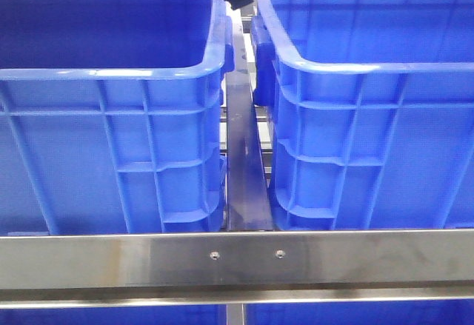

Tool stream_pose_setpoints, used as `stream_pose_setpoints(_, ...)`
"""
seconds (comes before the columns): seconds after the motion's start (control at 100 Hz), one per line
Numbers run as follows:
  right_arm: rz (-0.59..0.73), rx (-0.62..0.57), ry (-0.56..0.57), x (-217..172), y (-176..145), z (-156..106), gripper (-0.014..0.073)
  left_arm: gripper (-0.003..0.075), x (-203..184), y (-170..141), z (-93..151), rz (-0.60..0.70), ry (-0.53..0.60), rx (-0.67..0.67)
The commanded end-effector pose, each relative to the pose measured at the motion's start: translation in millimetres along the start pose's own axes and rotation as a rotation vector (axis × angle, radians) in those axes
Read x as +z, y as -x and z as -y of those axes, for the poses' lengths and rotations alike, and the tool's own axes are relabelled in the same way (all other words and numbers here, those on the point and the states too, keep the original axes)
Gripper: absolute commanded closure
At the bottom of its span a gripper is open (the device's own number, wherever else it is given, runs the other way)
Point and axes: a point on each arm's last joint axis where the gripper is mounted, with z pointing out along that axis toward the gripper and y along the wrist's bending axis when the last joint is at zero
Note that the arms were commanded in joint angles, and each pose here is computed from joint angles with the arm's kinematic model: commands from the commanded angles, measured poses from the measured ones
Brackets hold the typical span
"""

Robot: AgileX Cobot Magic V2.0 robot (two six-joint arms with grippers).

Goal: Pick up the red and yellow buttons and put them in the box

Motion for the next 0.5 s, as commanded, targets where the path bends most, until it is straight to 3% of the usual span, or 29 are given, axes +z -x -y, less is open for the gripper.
stream_pose_setpoints(0.0,0.064,0.018,0.118,3.3,22.4,-12.1,-0.0024,0.0625,-20.1,14.7,20.5,0.11,-0.018,0.025)
stream_pose_setpoints(0.49,0.018,0.244,0.61,67.6,58.7,-33.2,-0.0024,0.0625,-20.1,14.7,20.5,0.11,-0.018,0.025)
